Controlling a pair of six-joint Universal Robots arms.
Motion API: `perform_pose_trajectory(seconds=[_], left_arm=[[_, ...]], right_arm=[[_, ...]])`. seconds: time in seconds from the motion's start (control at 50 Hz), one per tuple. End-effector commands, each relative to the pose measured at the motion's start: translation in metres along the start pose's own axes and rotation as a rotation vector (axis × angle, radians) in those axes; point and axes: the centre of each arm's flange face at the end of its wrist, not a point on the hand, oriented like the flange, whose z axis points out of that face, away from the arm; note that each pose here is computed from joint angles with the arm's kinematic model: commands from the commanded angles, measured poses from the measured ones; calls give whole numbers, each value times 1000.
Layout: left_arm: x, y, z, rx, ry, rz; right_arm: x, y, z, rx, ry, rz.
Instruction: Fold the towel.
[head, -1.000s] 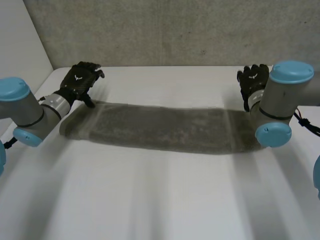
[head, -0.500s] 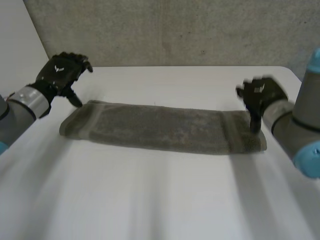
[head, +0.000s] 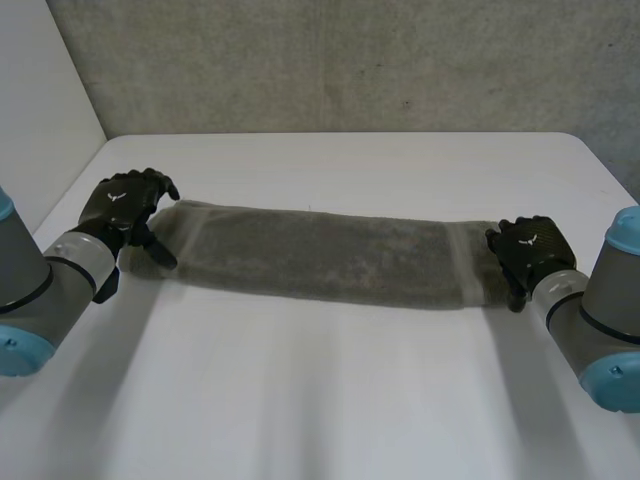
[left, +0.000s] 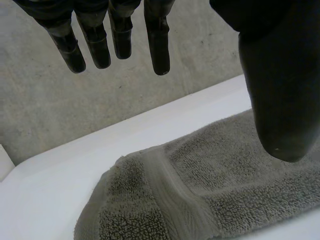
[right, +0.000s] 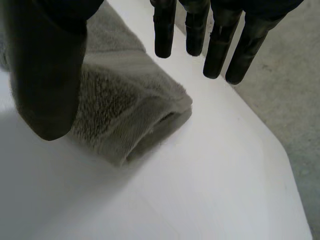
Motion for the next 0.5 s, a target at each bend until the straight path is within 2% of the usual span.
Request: perform_pose_trajectory(seconds=[0.02,0.28,0.4,0.5], left_arm=[[-4,3,1,32,-11,6],[-3,10,0,14,-8,1],[-5,10,1,14,-14,1],[-5,11,0,11,-14,0]], right_arm=[[2,12,8,-33,-2,25],[26,17,16,-40,23,110],[60,29,20,-95,65,129],[96,42,26,-129,88,69]])
